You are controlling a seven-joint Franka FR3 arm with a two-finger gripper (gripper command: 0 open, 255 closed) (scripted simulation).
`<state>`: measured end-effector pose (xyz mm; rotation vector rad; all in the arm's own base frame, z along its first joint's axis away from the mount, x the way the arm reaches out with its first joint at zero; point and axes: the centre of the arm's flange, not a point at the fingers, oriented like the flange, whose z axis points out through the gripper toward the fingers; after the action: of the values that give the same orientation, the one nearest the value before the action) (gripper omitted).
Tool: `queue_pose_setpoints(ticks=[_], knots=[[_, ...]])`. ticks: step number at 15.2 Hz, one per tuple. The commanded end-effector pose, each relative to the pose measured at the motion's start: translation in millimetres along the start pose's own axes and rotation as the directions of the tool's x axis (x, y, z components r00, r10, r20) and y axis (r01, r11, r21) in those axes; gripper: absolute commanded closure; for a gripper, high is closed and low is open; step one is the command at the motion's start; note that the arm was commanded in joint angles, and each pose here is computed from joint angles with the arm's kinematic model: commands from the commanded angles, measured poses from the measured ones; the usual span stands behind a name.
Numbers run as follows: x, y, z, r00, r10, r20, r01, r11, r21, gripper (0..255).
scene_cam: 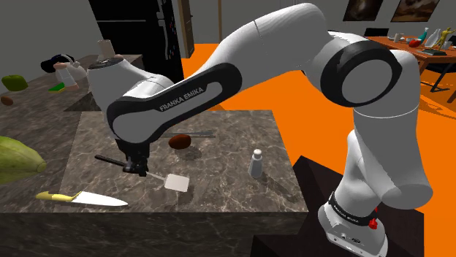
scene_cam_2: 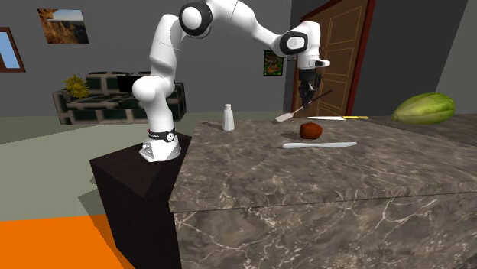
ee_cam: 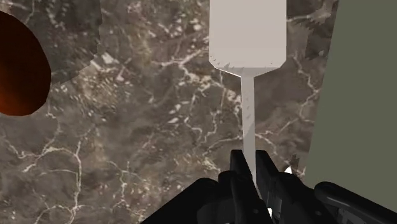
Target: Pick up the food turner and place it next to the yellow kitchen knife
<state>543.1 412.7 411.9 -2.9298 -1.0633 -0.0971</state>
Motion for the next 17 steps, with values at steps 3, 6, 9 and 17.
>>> queue_pose_setpoints(ticks=[3, 6, 9, 17], knots=[[0.3, -1.4, 19.3, 1.0, 0.001, 0.0, -0.001, 1.0, 0.0, 255], [-0.7, -1.4, 35.1, 1.0, 0.001, 0.0, -0.001, 1.0, 0.0, 255], [-1.8, -1.3, 50.9, 1.0, 0.001, 0.0, -0.001, 1.0, 0.0, 255], [-2.5, -1.3, 61.4, 1.0, 0.001, 0.0, -0.001, 1.0, 0.0, 255]])
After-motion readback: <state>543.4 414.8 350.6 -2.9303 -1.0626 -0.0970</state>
